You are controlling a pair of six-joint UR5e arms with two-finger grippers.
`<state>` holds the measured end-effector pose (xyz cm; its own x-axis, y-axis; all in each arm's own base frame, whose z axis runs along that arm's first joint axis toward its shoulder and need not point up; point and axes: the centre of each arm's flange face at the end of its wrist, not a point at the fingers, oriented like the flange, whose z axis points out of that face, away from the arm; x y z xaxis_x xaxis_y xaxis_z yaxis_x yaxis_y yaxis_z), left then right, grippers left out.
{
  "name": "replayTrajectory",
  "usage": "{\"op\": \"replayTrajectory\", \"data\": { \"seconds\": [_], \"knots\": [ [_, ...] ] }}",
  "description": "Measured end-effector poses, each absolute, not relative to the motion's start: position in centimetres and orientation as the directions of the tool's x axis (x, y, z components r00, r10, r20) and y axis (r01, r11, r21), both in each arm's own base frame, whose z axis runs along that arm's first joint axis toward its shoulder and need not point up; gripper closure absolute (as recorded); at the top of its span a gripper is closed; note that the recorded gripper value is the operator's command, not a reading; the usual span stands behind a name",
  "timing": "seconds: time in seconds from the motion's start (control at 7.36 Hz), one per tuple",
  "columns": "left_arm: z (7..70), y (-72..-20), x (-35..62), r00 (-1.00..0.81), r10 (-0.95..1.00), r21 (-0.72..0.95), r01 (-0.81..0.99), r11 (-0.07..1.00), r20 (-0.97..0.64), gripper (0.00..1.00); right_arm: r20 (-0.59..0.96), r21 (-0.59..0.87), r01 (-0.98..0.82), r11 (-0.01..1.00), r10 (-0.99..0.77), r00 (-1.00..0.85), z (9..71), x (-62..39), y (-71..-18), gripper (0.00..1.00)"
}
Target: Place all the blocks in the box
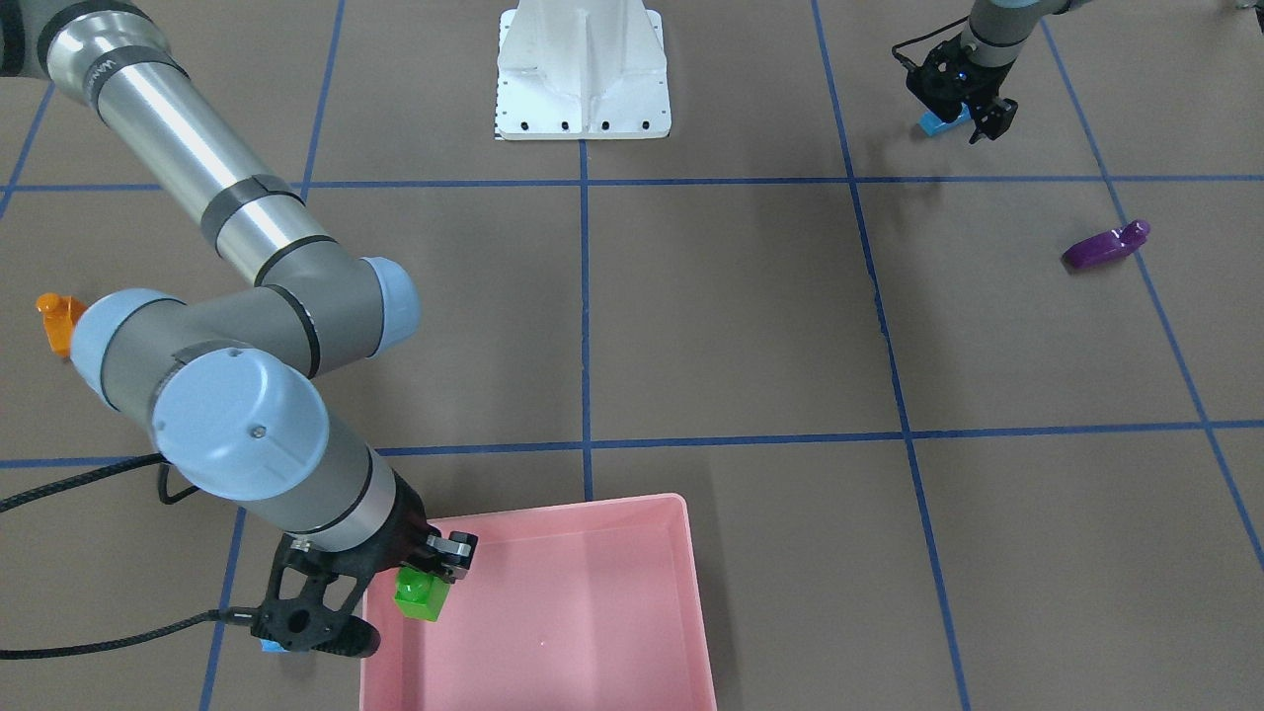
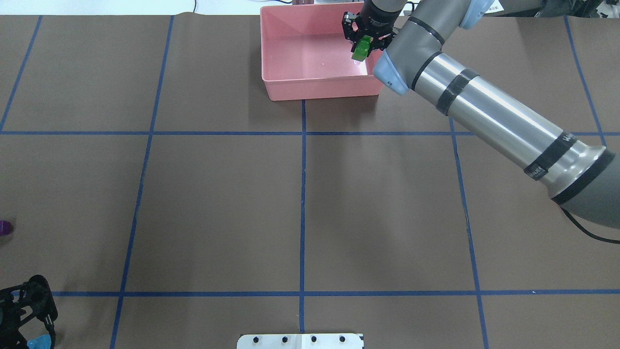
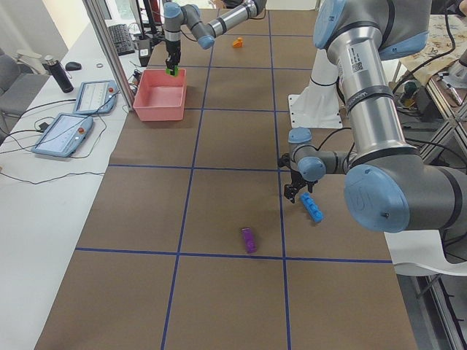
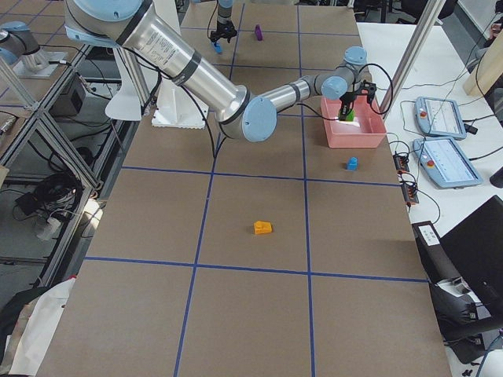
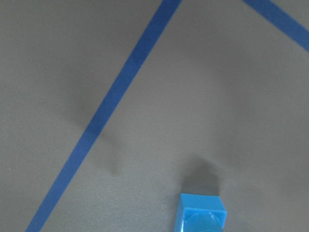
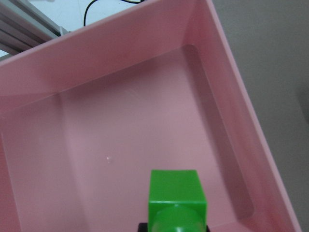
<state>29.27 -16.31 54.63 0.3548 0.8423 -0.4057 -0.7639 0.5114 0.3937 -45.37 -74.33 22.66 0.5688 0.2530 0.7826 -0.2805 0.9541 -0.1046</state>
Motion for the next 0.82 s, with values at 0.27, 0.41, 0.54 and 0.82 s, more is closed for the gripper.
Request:
{"op": "replayTrajectory", "data": {
  "seconds": [0.27, 0.41, 0.54, 0.82],
  "knots": [
    [55.1, -16.0, 29.3, 0.351, 0.845, 0.385, -0.773, 0.504, -0.403, 0.00, 0.775, -0.086, -0.313, 0.946, 0.261, 0.575, 22.8, -47.7, -75.1, 0.01],
    [55.5, -15.7, 29.3, 0.347, 0.848, 0.377, -0.781, 0.498, -0.401, 0.00, 0.777, -0.076, -0.316, 0.946, 0.255, 0.576, 23.0, -48.4, -75.1, 0.00],
    [56.0, -15.4, 29.4, 0.343, 0.850, 0.368, -0.789, 0.492, -0.400, 0.01, 0.778, -0.071, -0.317, 0.946, 0.251, 0.575, 22.9, -48.7, -75.0, 0.00],
    [57.3, -14.7, 29.6, 0.334, 0.854, 0.343, -0.809, 0.477, -0.400, 0.71, 0.780, -0.067, -0.319, 0.946, 0.249, 0.574, 22.8, -48.7, -75.0, 0.00]
  ]
}}
